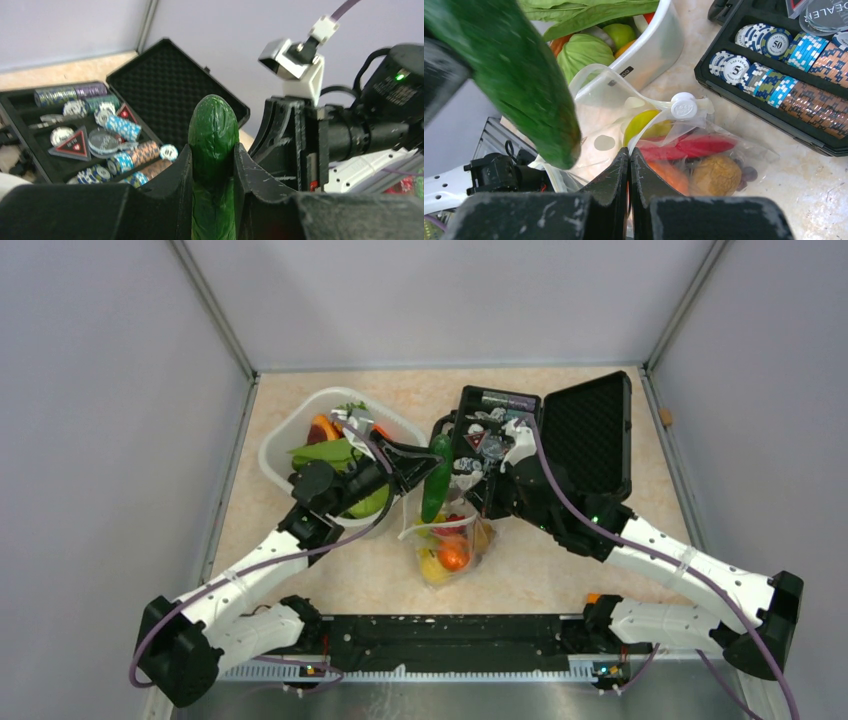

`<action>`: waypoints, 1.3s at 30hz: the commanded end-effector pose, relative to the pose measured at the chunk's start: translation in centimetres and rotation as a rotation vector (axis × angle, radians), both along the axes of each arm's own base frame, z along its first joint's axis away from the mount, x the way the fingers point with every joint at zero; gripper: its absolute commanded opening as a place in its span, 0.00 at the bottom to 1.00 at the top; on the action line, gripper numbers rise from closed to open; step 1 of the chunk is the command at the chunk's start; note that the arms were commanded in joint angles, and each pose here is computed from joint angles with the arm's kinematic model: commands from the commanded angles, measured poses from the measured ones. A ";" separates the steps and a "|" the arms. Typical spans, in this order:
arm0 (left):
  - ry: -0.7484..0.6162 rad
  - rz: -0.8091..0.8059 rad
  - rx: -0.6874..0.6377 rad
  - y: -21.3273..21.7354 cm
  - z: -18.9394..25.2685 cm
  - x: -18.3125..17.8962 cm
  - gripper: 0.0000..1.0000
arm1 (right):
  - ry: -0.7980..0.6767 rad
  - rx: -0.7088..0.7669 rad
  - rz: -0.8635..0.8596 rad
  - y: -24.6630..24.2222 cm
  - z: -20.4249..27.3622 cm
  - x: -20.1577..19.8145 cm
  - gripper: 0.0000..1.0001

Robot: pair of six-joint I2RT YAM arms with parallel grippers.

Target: Place the food in the zip-top bag and seal the zipper

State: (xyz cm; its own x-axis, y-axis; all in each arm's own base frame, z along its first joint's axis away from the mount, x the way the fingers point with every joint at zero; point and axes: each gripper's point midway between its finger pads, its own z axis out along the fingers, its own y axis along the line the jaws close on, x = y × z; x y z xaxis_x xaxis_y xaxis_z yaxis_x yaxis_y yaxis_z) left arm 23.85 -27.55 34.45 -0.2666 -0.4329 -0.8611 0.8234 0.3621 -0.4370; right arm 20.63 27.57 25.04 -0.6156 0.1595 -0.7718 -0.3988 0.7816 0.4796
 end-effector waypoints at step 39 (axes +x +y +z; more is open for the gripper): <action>0.032 0.194 0.700 3.7 -9.4 1.7 0.76 | -0.160 0.212 -0.039 -0.8 7.1 0.2 0.00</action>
State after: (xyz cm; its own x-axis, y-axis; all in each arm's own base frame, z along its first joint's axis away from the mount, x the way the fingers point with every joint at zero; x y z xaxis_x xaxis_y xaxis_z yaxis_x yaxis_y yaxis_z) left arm 23.05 -26.74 25.13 -0.2923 0.1487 -0.9447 0.8212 0.5454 -0.1682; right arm 20.80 26.20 26.76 -0.5693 0.2412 -0.7859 -0.3738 0.7755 0.5088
